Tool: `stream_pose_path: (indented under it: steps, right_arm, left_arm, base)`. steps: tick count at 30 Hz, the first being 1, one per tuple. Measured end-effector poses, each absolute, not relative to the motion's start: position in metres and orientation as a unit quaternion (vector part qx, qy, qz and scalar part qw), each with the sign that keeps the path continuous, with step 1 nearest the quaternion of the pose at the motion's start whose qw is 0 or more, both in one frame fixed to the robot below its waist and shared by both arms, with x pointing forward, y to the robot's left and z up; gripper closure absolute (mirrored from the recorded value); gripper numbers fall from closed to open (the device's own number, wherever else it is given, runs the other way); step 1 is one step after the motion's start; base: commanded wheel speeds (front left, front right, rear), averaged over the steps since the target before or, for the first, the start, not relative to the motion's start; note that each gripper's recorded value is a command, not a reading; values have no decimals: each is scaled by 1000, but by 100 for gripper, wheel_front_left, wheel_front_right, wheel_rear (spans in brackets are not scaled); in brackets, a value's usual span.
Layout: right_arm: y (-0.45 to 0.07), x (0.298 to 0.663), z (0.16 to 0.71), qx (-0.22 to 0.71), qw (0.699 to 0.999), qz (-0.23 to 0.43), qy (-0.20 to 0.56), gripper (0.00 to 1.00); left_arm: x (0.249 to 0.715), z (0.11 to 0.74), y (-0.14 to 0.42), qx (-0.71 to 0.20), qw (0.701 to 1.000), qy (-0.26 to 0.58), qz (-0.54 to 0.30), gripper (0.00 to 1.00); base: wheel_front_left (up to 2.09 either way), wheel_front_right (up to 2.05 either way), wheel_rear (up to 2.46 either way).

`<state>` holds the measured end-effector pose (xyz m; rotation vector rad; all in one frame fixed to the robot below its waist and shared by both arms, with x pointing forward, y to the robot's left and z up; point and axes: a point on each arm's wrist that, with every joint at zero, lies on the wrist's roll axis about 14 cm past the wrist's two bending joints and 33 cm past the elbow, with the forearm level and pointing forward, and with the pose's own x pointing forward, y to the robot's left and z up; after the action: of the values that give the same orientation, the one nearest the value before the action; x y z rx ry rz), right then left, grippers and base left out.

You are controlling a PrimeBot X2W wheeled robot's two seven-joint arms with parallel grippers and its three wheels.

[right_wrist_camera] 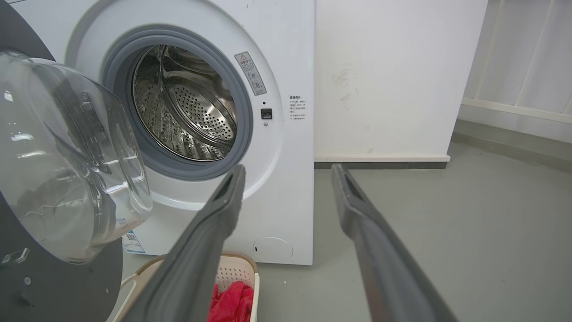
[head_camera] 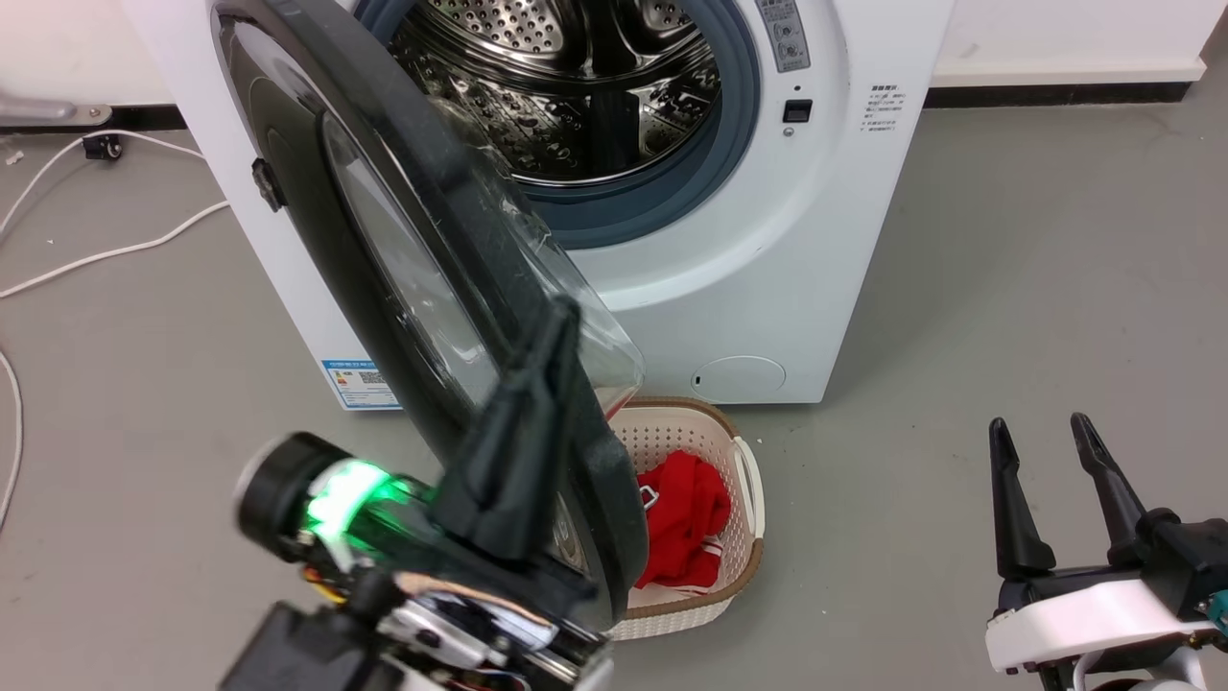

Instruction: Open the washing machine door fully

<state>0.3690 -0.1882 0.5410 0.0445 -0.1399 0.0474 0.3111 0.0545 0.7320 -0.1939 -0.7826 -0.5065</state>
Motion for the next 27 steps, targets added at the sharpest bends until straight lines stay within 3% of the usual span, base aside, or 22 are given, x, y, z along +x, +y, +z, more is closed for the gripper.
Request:
stream_pose_path:
  steps: [8, 14, 27]
  right_arm:
    - [-184, 370, 538, 24, 997, 30, -63, 0]
    - [-181, 371, 537, 26, 997, 34, -58, 0]
    - [-187, 370, 525, 38, 998, 23, -40, 0]
  left_arm:
    - [306, 664, 7, -136, 913, -202, -328, 100]
    - [309, 600, -3, -116, 934, -66, -332, 100]
    - [339, 568, -5, -89, 947, -31, -307, 100]
  base:
    - [0, 0, 0]
    - [0, 0, 0]
    - [0, 0, 0]
